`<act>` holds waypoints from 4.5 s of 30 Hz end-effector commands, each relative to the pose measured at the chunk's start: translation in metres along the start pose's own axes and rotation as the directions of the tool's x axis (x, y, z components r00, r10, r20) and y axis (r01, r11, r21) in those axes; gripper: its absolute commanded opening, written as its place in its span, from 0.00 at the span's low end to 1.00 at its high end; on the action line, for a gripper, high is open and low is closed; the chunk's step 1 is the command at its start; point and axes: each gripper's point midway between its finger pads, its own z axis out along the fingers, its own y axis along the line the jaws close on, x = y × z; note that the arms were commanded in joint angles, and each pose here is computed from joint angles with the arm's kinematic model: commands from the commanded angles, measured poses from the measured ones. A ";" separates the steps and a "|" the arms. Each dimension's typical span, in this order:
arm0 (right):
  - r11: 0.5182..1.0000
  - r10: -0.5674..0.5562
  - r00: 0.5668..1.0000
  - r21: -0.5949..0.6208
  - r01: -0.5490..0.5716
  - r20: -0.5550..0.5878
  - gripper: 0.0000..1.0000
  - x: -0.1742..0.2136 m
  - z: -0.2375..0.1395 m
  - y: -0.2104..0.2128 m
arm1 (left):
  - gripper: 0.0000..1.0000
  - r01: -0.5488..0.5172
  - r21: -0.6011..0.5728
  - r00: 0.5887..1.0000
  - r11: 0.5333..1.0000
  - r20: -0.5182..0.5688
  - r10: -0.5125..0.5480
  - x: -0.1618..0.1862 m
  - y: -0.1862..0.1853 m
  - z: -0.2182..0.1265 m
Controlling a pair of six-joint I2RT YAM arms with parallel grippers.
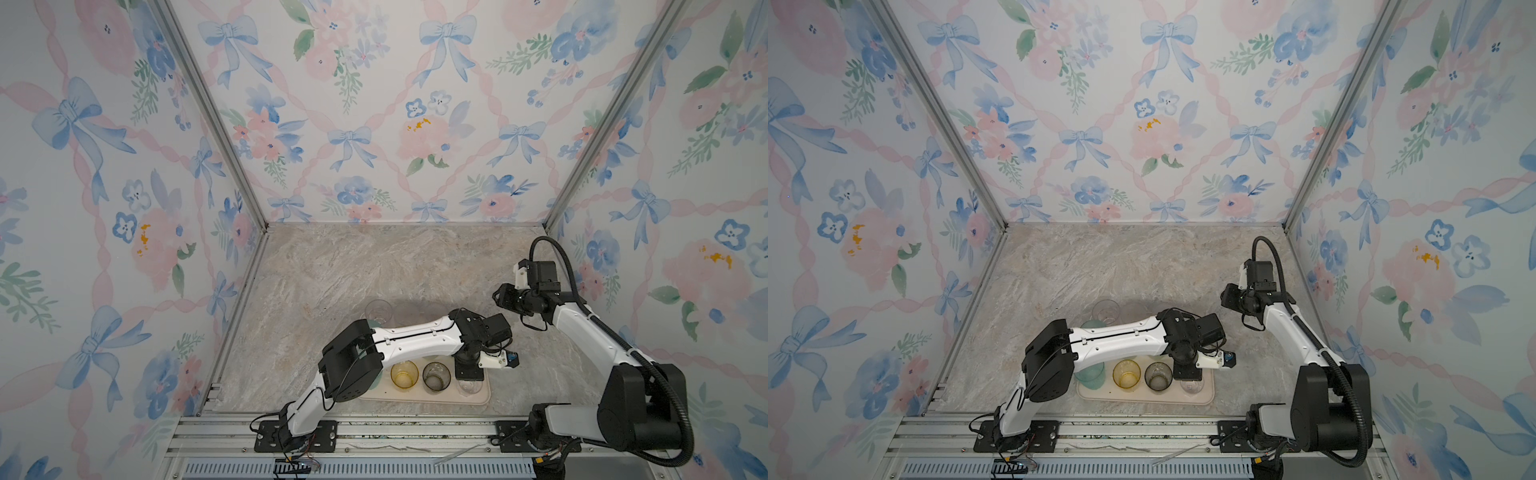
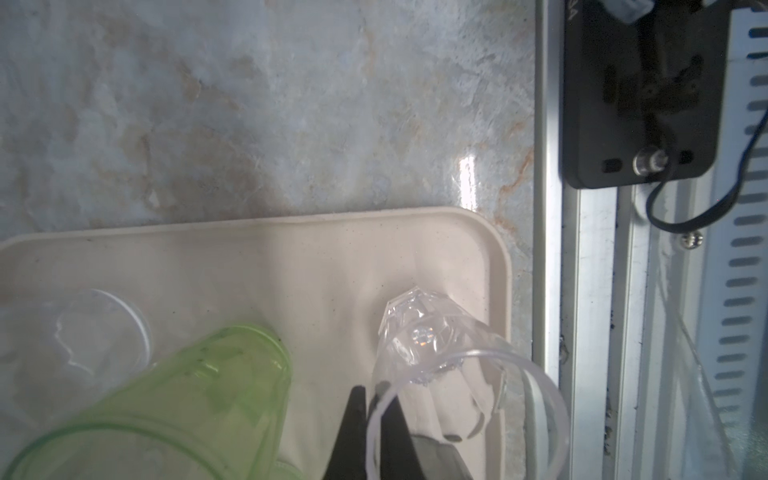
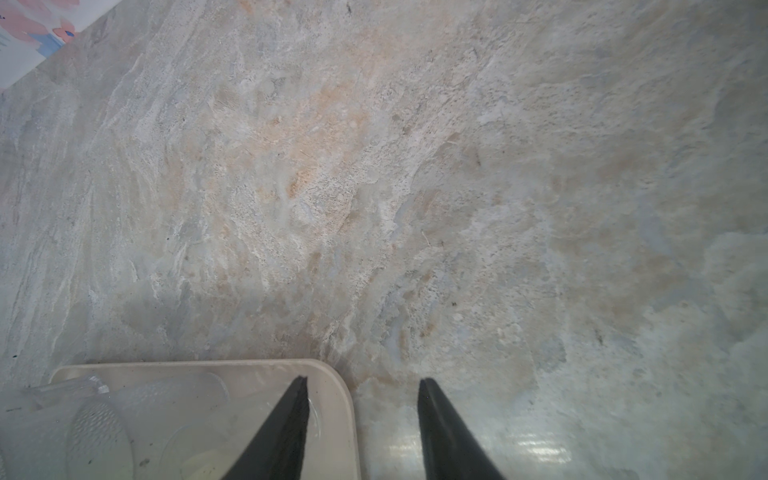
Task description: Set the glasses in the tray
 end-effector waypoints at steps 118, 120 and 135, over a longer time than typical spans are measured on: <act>0.962 -0.194 0.740 0.271 0.016 0.644 0.56 -0.048 -0.045 -0.066 | 0.98 0.897 -0.379 0.343 -0.228 0.921 -0.184 0.453 0.183 -0.164; 0.962 -0.201 0.714 0.272 0.015 0.671 0.56 -0.050 -0.042 -0.068 | 0.98 0.897 -0.379 0.343 -0.229 0.921 -0.185 0.453 0.184 -0.164; 0.950 -0.267 0.716 0.303 0.081 0.645 0.57 -0.051 0.000 -0.071 | 0.98 0.897 -0.379 0.343 -0.228 0.921 -0.184 0.453 0.184 -0.164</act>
